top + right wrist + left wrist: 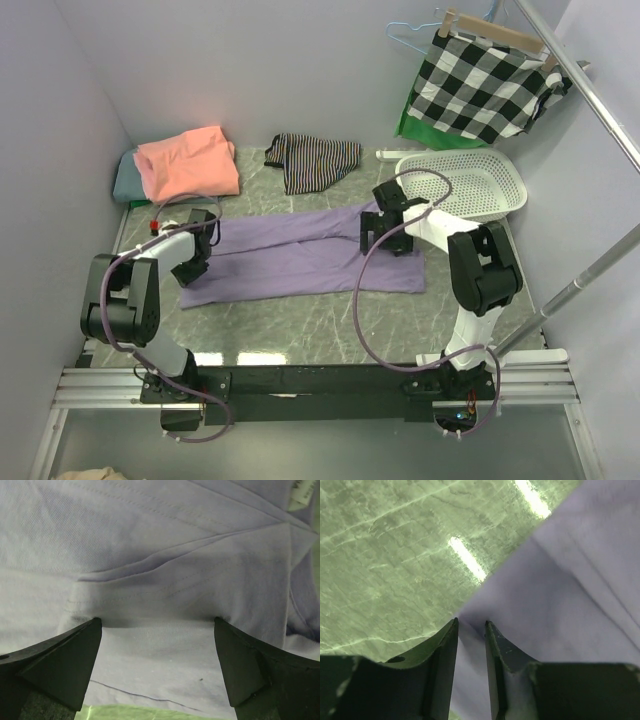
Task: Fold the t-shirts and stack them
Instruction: Fold the tshirt
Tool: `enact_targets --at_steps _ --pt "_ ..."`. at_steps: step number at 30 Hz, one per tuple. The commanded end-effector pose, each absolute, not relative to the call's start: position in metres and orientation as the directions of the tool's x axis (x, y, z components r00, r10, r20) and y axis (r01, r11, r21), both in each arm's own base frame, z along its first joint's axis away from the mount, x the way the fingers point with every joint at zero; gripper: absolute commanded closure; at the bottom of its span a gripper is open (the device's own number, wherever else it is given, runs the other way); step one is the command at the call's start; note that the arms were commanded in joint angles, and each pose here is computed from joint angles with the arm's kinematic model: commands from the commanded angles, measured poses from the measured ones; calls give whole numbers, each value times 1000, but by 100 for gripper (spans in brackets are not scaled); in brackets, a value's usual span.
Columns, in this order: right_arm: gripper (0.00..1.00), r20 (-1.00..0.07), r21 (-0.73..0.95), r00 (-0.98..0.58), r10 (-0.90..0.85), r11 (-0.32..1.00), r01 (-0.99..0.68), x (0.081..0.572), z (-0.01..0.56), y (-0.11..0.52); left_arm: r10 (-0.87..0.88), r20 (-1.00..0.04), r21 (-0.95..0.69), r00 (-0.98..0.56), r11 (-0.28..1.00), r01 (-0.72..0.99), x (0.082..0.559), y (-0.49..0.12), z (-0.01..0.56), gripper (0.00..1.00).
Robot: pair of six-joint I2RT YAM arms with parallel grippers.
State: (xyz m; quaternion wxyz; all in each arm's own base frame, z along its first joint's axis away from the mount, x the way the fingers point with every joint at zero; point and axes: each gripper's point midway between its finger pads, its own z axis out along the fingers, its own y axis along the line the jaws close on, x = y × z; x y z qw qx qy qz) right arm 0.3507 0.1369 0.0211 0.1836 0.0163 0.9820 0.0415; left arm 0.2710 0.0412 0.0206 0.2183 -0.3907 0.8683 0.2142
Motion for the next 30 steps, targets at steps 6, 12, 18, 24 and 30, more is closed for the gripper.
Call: enact_targets --at_steps 6,12,18,24,30 --pt "0 -457 107 -889 3 993 -51 364 66 136 -569 -559 11 -603 722 -692 299 15 52 67" --pt "0 -593 199 -803 61 977 -72 377 127 149 -569 -670 -327 -477 803 -498 359 -23 140 36" --pt "0 -564 221 -818 116 975 -14 389 114 154 -496 -695 -377 -521 868 -324 412 -51 145 20" --pt "0 -492 230 -862 126 973 11 400 82 164 -471 -579 -347 -665 881 -321 432 -69 78 23" --pt "0 -427 222 -895 130 974 36 408 57 170 -492 -487 -296 -722 870 -394 408 -69 35 26"
